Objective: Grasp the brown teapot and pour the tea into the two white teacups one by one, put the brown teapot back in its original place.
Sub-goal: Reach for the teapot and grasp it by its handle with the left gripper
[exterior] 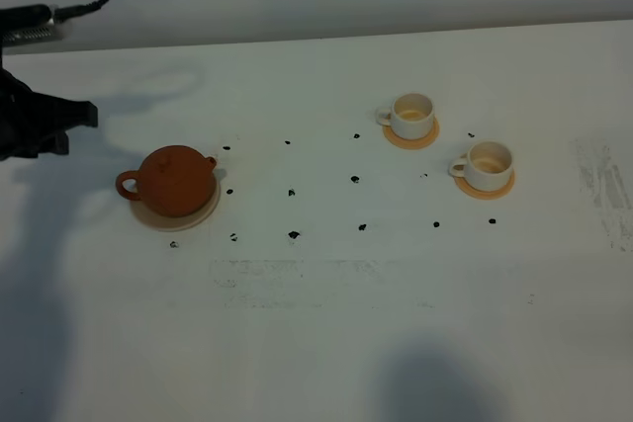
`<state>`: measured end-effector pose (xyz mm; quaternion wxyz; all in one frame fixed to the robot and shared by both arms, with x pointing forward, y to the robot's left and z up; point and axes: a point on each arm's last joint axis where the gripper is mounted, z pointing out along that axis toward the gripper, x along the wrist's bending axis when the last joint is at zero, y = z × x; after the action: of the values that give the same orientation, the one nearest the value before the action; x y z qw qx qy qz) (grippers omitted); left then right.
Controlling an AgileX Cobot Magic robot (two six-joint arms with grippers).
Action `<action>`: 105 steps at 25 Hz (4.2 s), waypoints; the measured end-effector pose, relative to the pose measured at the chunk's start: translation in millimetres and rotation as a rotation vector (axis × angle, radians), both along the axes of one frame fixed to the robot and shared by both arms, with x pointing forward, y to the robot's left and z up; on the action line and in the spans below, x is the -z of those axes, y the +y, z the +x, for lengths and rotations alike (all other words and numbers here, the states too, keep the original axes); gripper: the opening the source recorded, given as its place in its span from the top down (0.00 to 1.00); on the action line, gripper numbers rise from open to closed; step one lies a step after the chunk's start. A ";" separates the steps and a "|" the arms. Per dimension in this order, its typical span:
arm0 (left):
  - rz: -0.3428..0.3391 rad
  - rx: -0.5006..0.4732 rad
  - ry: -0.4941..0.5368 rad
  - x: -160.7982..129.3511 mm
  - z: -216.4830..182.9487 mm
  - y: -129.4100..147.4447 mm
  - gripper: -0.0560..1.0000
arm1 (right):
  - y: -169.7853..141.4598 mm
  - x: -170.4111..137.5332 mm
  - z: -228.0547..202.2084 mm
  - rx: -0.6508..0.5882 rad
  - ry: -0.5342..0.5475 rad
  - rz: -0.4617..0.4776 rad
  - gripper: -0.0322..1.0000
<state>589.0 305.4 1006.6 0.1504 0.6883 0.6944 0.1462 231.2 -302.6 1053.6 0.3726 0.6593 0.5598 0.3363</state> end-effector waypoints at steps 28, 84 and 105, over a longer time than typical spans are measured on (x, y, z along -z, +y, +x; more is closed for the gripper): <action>-0.086 0.115 0.157 65.6 60.8 -17.9 0.66 | 0.0 0.0 0.0 0.000 0.000 0.001 0.75; -0.108 0.144 0.413 85.7 42.9 -19.3 0.66 | 0.0 0.0 0.0 0.000 0.000 0.001 0.75; -0.077 0.132 0.290 70.1 10.4 -2.5 0.66 | 0.0 0.0 0.0 0.000 0.000 0.001 0.75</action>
<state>599.4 302.9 936.5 0.0842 0.7400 0.6673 0.0082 231.2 -302.6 1053.6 0.3724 0.6595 0.5595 0.3365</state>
